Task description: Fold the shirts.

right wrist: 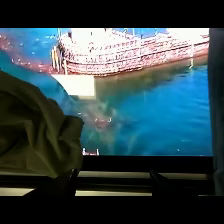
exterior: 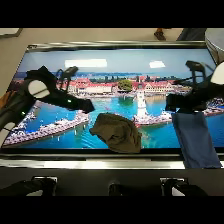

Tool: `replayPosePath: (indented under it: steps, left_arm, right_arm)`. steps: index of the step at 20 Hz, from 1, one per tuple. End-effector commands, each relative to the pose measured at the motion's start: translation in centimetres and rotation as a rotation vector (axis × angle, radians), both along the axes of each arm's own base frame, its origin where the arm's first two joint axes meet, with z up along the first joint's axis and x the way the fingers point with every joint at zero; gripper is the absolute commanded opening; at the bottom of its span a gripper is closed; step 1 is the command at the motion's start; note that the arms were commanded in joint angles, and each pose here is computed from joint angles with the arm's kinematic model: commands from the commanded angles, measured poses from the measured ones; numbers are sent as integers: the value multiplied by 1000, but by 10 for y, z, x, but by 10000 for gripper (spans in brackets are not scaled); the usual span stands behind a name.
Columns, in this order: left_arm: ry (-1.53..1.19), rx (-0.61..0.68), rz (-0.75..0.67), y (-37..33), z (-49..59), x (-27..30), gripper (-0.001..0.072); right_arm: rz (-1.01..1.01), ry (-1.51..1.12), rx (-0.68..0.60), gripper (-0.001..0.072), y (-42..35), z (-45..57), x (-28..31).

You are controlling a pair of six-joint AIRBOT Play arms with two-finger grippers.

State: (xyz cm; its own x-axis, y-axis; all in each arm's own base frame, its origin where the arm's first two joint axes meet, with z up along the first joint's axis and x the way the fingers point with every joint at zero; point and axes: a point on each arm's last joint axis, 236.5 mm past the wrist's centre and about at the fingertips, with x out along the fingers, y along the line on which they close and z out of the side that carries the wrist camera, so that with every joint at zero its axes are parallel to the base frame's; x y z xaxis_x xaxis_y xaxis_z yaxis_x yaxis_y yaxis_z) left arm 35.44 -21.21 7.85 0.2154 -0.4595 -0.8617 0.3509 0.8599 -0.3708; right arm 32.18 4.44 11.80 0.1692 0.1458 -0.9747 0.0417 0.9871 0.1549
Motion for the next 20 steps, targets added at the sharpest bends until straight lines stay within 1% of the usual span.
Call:
replayPosePath:
  steps: [1, 3, 5, 7, 11, 13, 16, 17, 18, 19, 20]
  left_arm:
    - [194, 83, 69, 72, -37, -23, 715]
    - [295, 41, 99, 65, -87, -46, 713]
    - [341, -24, 144, 49, -125, -60, 661]
    - [376, -115, 201, 29, -148, -65, 661]
    - [418, -216, 146, -6, -162, -70, 661]
    - [416, -240, 136, -17, -167, -69, 659]
    - [370, -242, 154, -22, -171, -57, 652]
    - [352, -244, 161, -24, -171, -53, 598]
    - [339, -249, 174, -26, -171, -49, 518]
    - [331, -252, 184, -27, -172, -46, 381]
    - [327, -255, 189, -28, -172, -45, 222]
  right_arm:
    - [38, 142, 87, 567, 22, -56, -9]
    - [22, 218, 96, 566, 24, -93, -25]
    - [28, 297, 111, 564, 27, -122, -47]
    - [48, 357, 136, 563, 32, -139, -66]
    - [46, 371, 172, 563, 40, -151, -72]
    - [37, 344, 188, 563, 43, -151, -66]
    - [31, 331, 218, 564, 50, -149, -62]
    - [30, 331, 222, 564, 51, -149, -62]
    - [30, 329, 224, 564, 51, -149, -62]
    - [28, 324, 225, 564, 52, -150, -61]
    - [27, 324, 231, 565, 53, -152, -62]
